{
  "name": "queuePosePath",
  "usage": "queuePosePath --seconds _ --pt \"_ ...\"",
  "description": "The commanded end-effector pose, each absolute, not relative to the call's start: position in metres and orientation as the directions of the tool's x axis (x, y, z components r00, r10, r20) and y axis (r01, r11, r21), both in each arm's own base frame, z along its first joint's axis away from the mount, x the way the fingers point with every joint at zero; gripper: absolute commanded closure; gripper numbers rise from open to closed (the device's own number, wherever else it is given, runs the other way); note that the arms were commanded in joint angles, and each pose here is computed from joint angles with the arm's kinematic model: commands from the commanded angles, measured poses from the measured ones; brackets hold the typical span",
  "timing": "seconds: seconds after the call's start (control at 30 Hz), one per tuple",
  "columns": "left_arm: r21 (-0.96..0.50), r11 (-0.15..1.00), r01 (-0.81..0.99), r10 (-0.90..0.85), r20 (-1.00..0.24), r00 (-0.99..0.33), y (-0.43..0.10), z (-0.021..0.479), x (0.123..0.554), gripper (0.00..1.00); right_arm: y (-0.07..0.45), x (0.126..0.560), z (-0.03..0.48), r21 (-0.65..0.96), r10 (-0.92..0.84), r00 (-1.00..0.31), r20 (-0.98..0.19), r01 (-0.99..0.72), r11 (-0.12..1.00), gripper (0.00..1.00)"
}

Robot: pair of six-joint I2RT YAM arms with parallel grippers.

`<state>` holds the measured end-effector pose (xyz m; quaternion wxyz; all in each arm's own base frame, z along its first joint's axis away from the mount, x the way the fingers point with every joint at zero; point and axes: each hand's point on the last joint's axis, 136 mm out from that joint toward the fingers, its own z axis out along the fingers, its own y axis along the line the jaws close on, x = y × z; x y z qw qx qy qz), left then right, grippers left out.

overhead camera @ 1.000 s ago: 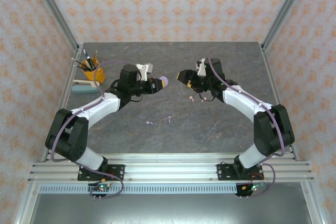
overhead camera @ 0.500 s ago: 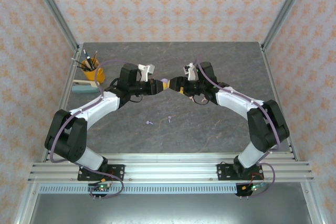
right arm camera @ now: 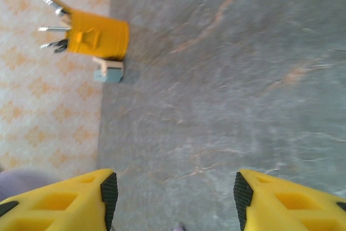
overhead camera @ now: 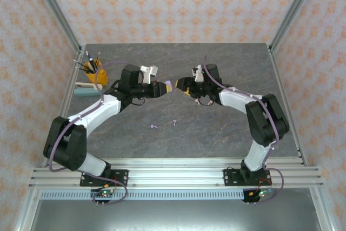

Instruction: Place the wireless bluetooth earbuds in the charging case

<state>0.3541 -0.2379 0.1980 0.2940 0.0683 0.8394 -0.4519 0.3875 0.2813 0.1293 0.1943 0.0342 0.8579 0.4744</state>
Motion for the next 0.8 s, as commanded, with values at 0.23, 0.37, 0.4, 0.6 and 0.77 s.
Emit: queuePosePath --seconds 0.23,0.37,0.4,0.6,0.77 --pt "-0.699 0.552 0.455 -0.111 -0.603 -0.790 -0.242 0.215 0.346 0.90 0.272 0.376 0.177 0.849 0.275 -0.888 -0.368 -0.200 0.490 0.41" --pt "-0.710 0.533 0.459 -0.112 -0.597 -0.794 -0.247 0.215 0.350 0.90 0.277 0.364 0.193 0.875 0.254 -0.893 -0.371 -0.245 0.419 0.43" --pt "-0.715 0.527 0.460 -0.115 -0.596 -0.795 -0.247 0.216 0.350 0.90 0.279 0.362 0.197 0.878 0.250 -0.893 -0.374 -0.254 0.405 0.44" --pt "-0.731 0.502 0.461 -0.130 -0.591 -0.796 -0.251 0.219 0.355 0.90 0.290 0.360 0.207 0.890 0.231 -0.898 -0.375 -0.279 0.360 0.52" --pt "-0.734 0.495 0.464 -0.137 -0.594 -0.793 -0.252 0.223 0.356 0.90 0.300 0.358 0.203 0.890 0.209 -0.905 -0.371 -0.282 0.359 0.56"
